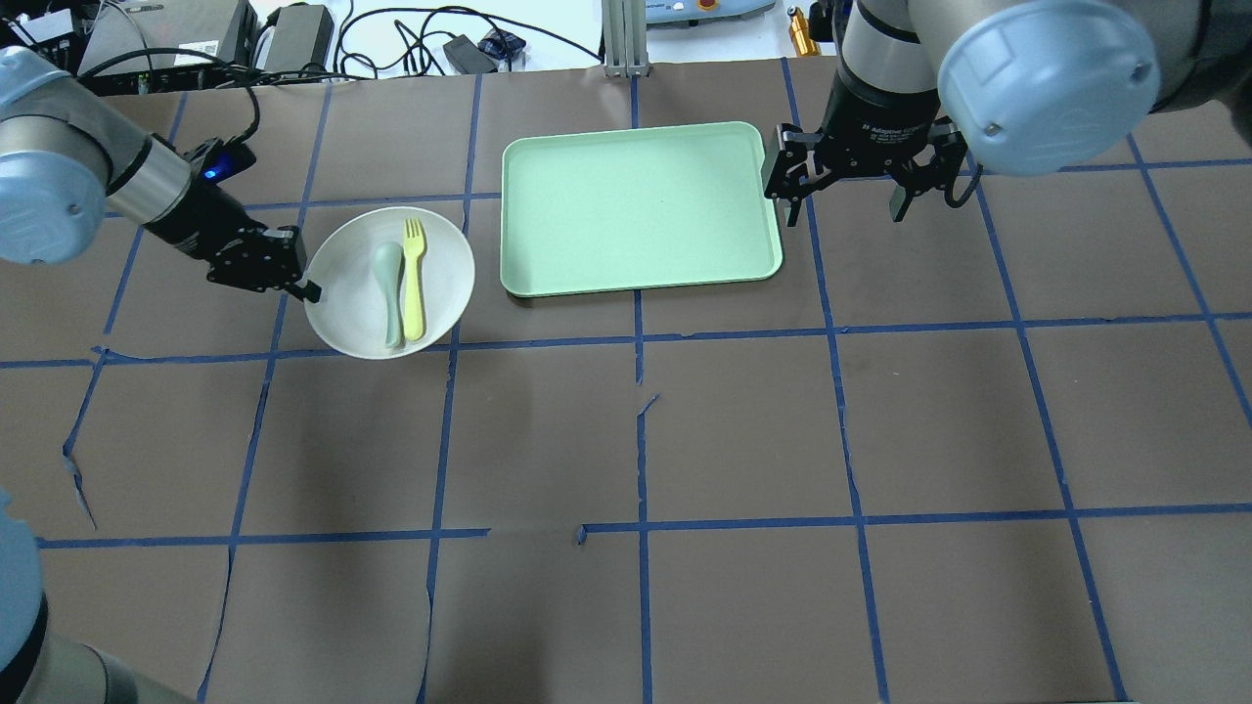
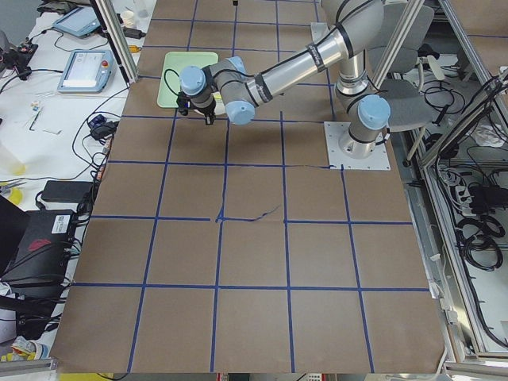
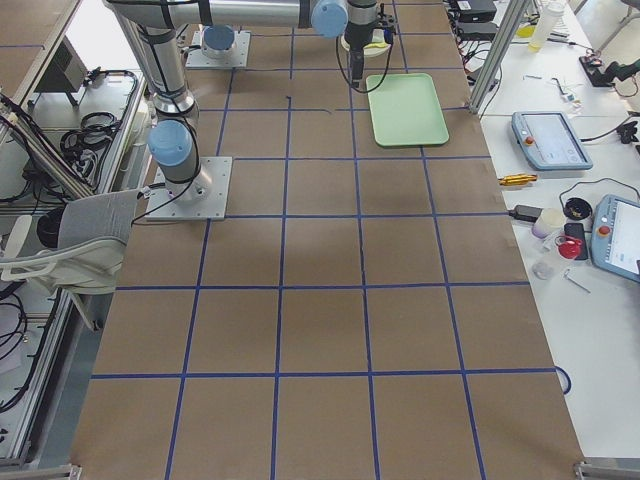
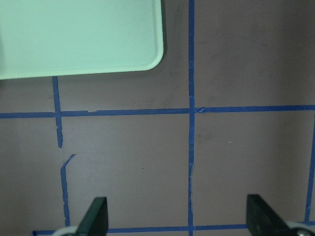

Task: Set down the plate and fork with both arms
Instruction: 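Slide the plate with the left gripper onto the mint-green tray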

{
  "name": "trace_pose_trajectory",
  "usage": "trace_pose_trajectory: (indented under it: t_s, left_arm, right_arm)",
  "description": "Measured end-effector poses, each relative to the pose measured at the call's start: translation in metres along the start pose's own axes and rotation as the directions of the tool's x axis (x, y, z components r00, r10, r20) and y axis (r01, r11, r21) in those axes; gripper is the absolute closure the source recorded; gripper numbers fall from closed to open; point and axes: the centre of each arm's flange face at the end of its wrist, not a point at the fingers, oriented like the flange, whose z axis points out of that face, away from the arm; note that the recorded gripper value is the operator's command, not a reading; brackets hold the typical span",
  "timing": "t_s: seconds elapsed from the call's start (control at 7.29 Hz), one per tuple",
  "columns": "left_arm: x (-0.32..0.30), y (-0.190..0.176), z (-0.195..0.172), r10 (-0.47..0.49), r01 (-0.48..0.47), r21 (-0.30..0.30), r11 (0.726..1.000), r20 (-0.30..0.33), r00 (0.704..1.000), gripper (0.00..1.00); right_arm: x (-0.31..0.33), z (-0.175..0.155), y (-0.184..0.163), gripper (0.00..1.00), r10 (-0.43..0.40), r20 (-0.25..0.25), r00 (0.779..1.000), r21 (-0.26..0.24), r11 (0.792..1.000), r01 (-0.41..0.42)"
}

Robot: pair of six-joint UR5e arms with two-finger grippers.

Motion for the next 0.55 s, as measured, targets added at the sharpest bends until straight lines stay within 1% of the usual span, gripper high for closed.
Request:
trace_pose_trajectory:
  t_s: [0.27, 0.55]
  left_arm:
    - [0.072, -0.051, 0.048, 0.047, -0.046, 0.017, 0.999, -0.016, 0.999, 1.0]
    - [0.117, -0.074, 0.105, 0.105, -0.105, 0.021, 0.994, -0.013, 0.994, 1.0]
  right_arm:
    - [0.0, -0.001, -0.001, 0.0, -0.003, 0.002, 1.0, 0.006, 1.0, 0.003]
    - [0.0, -0.002, -0.001, 0.0, -0.003, 0.004, 1.0, 0.01, 1.0, 0.003]
